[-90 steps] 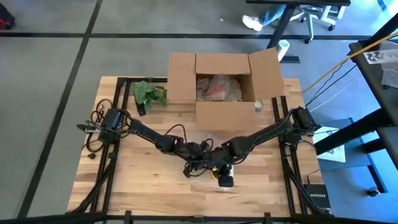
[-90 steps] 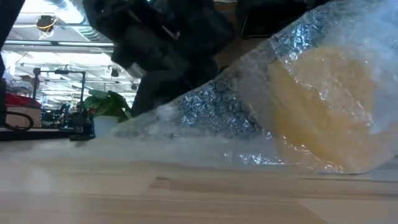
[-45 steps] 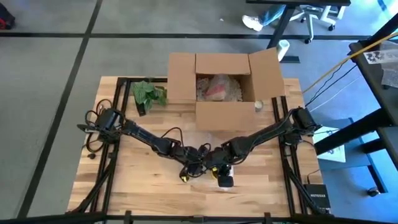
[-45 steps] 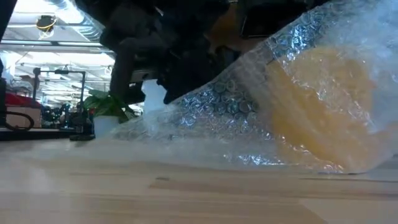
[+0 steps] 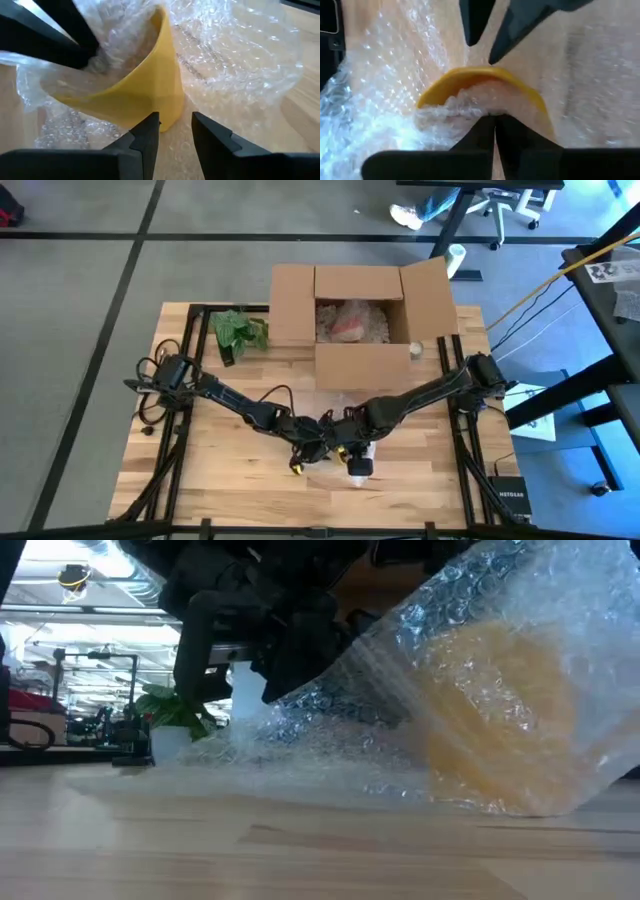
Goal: Wrap mug
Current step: Wrap the yellow mug with the bubble wrap
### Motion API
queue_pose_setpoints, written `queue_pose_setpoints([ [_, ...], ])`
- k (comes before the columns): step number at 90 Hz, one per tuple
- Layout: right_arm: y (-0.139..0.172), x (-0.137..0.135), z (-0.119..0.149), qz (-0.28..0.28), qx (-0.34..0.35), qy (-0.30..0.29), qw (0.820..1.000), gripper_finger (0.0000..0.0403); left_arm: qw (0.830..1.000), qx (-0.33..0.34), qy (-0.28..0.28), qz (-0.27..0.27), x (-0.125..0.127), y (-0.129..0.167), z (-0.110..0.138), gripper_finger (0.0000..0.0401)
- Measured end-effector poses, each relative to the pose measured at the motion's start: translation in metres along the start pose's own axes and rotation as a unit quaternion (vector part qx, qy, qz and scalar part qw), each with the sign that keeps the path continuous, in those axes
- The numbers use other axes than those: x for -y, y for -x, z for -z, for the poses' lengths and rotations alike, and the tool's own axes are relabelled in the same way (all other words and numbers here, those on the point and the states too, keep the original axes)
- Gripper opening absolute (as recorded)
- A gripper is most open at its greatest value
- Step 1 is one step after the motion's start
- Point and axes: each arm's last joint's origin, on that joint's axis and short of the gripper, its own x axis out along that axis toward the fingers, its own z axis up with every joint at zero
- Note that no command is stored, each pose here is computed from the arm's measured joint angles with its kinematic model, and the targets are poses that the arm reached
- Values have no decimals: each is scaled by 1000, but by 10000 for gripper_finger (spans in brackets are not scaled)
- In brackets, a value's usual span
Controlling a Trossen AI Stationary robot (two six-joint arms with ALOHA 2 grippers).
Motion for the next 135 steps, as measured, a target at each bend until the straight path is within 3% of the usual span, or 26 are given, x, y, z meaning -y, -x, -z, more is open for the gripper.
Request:
queue_pose_setpoints([
  [47,8,-11,0,-11,1,21,1000,1,1000,-15,8,8,2,0,4,100],
  [86,55,-24,12,-5,80,10,997,13,1000,-17,12,9,2,0,5,100],
  [115,57,-74,38,-14,87,-41,995,117,1000,-18,12,9,3,0,5,100],
  [126,57,-99,51,8,125,-47,991,112,1000,-18,12,9,2,0,5,100],
  [135,55,-113,57,15,154,-40,987,68,1000,-17,12,8,2,0,5,100],
])
